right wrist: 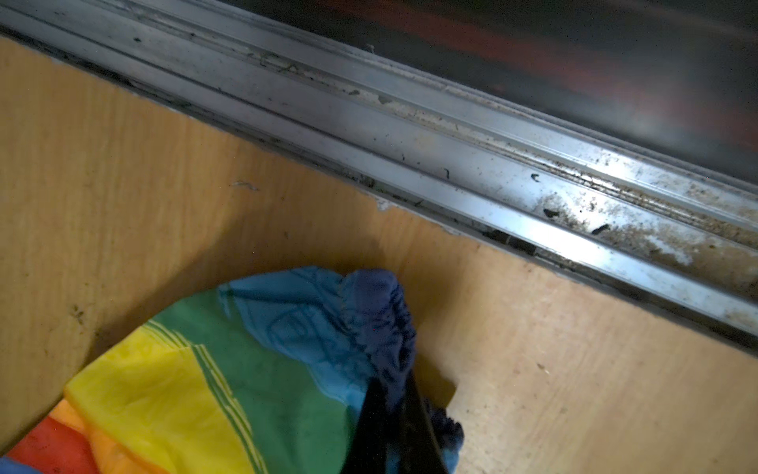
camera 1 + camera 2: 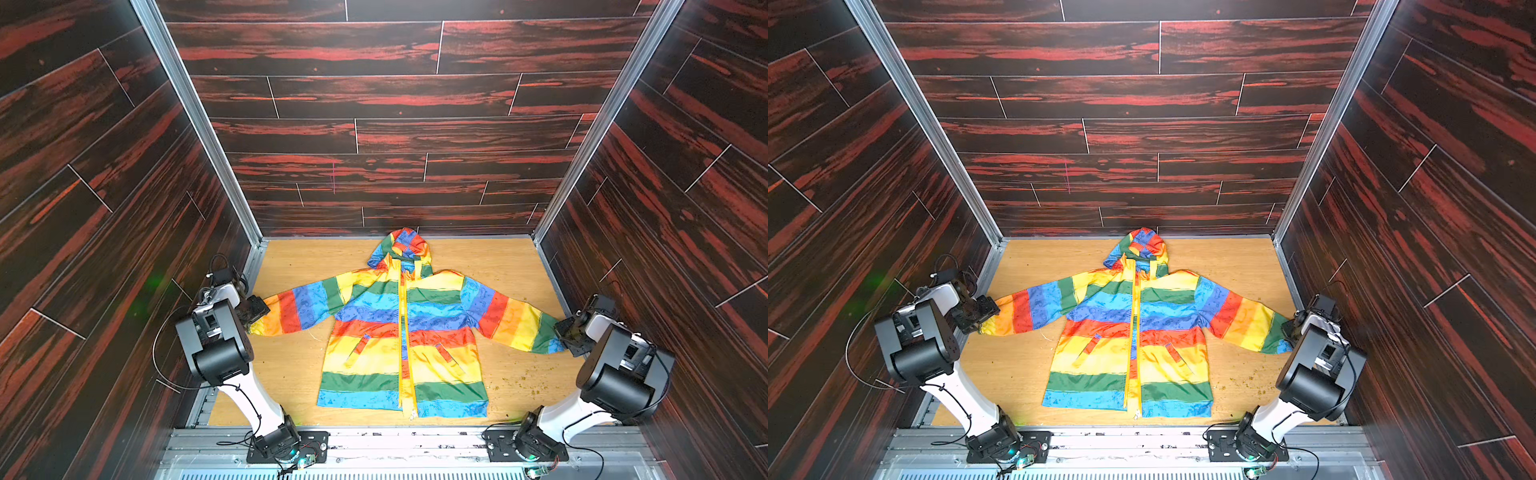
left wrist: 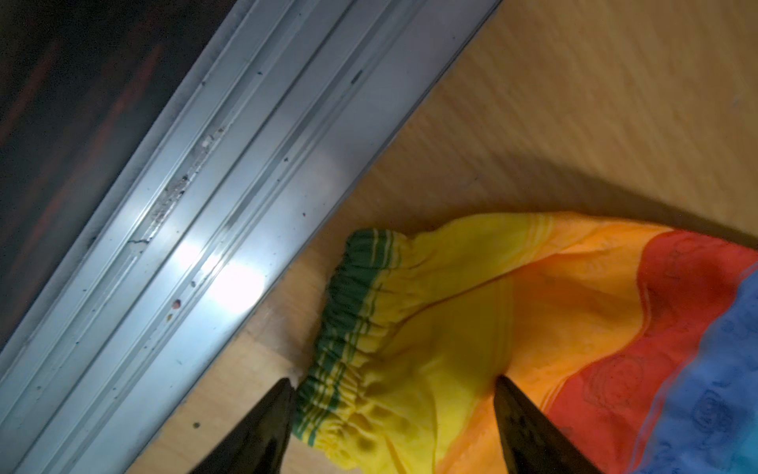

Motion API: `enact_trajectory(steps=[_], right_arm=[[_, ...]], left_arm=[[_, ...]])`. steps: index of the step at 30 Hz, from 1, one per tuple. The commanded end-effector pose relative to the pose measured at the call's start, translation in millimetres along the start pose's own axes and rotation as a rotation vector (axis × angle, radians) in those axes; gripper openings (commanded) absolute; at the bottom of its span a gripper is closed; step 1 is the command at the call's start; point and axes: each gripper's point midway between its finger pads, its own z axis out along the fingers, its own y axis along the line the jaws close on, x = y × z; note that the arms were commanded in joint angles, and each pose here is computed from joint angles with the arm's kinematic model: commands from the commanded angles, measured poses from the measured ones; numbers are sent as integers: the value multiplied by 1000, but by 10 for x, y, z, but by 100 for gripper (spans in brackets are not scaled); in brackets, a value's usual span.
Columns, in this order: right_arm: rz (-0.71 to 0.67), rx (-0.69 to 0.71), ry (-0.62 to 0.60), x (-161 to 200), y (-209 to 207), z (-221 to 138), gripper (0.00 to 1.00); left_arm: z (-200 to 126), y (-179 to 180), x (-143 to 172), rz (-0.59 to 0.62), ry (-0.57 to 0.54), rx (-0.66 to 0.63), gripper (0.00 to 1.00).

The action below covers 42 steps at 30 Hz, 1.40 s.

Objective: Unzip the jacket
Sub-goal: Smooth out the jacket at the center of the board.

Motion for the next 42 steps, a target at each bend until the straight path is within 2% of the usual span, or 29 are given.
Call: enact_trajectory(steps=[1, 5, 11, 13, 19, 29, 31, 32, 33, 34, 35, 36, 37, 39, 40, 42], right_arm=[[0, -29, -20, -57, 62, -83, 0], [0, -27, -24, -59, 56, -103, 0], [9, -19, -42, -86, 40, -132, 0], [17, -6, -60, -107, 10, -155, 0], [42, 31, -99, -169, -91, -205, 0], [67, 80, -133, -294, -239, -212, 0], [58, 68, -131, -313, -206, -192, 0], [51, 59, -127, -318, -184, -179, 0], [45, 50, -120, -318, -162, -170, 0], [36, 39, -120, -329, -134, -172, 0], [30, 35, -122, -336, -122, -179, 8], [28, 39, -129, -346, -128, -198, 21], [29, 44, -144, -365, -133, -234, 39], [28, 73, -179, -395, -174, -316, 69], [23, 95, -204, -423, -191, -373, 81], [-10, 126, -250, -456, -157, -495, 84]], left_arm=[[57, 89, 53, 23, 50, -54, 71], [132, 112, 93, 18, 78, -63, 55], [57, 198, 93, -21, 51, -79, 12], [8, 257, 72, -44, 30, -84, 4], [-52, 442, 39, -112, 8, -72, 0], [-70, 400, -66, -35, -6, -52, 0], [-29, 314, -67, -15, 10, -5, 0], [-4, 280, -54, -16, 20, 14, 6], [3, 262, -55, -20, 24, 24, 21], [-3, 275, -58, -24, 19, 13, 42], [-32, 314, -67, -31, 6, -8, 59], [-91, 363, -90, -39, -18, -38, 77], [-168, 410, -121, -49, -51, -63, 87], [-356, 486, -170, -61, -118, -107, 98], [-457, 530, -180, -71, -150, -133, 100], [-714, 541, -193, -70, -217, -152, 100]])
